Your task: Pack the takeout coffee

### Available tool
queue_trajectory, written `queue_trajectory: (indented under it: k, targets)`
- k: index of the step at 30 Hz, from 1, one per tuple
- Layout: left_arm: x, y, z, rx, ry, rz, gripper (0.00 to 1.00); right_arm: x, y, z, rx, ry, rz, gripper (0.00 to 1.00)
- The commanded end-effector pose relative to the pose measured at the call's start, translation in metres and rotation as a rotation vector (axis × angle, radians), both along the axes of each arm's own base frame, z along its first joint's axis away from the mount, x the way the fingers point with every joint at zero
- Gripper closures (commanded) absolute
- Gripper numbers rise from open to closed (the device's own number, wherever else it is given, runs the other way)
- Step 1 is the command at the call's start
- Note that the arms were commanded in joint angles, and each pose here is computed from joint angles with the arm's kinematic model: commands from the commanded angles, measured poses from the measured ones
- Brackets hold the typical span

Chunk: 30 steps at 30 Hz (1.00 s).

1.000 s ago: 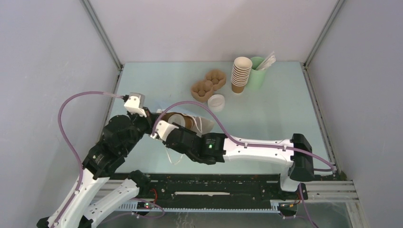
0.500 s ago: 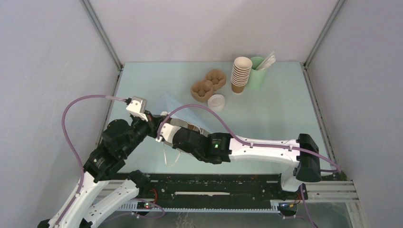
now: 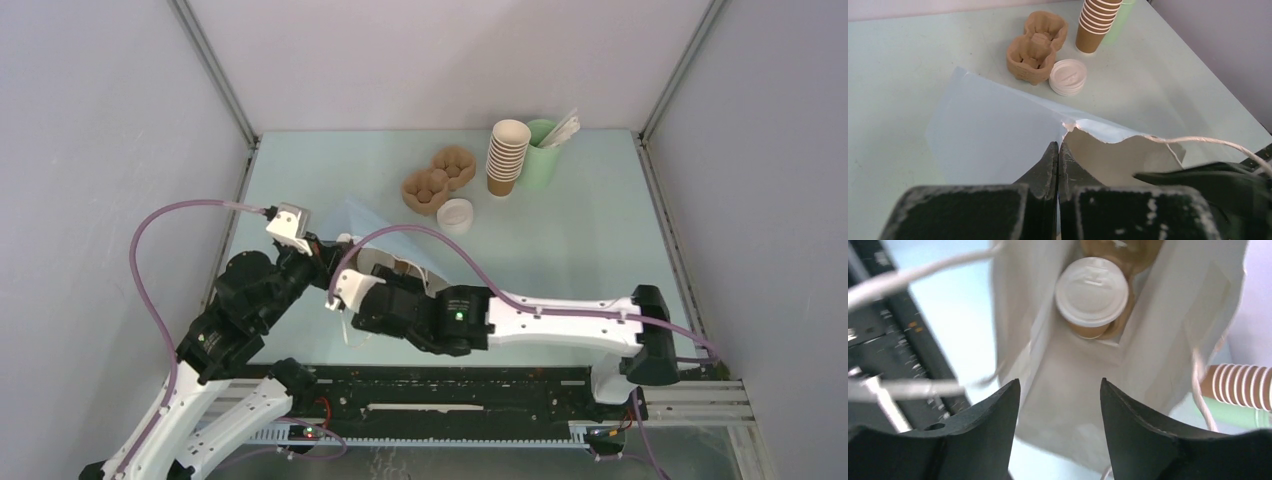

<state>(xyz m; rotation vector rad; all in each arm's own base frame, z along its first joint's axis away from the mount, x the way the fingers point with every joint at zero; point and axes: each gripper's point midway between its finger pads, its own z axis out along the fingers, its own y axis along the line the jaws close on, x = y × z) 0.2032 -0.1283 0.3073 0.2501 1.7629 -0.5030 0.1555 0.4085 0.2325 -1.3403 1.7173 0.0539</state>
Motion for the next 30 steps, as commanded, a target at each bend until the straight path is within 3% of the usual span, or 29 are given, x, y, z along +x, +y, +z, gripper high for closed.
queue_trajectory:
  k: [1,4,5,8,10,21,26,30]
  targets:
    - [0.003,-0.002,0.003,-0.02,-0.003,0.008,1.0,-0.048,-0.014,0.053,0.2,0.147,0.075,0.29]
    - [0.002,-0.003,0.004,-0.03,-0.001,0.001,1.0,-0.051,-0.014,0.056,0.261,0.168,0.098,0.3]
    - [0.001,-0.003,0.004,-0.034,-0.002,-0.002,1.0,-0.045,-0.014,0.057,0.271,0.154,0.086,0.36]
    - [0.0,-0.004,0.005,-0.036,-0.001,-0.008,1.0,-0.032,-0.002,0.06,0.277,0.12,0.064,0.64]
    - [-0.001,-0.006,0.006,-0.036,0.001,-0.018,1.0,-0.028,0.009,0.06,0.276,0.111,0.067,0.74]
    - [-0.002,-0.009,0.007,-0.033,0.006,-0.036,1.0,-0.016,0.039,0.049,0.248,0.112,0.022,0.68]
    - [-0.003,-0.008,0.007,-0.033,-0.001,-0.036,1.0,0.012,0.028,0.032,0.215,0.065,-0.08,0.82]
    - [-0.004,-0.009,0.008,-0.032,-0.004,-0.044,1.0,0.019,0.028,0.011,0.16,0.014,-0.055,0.81]
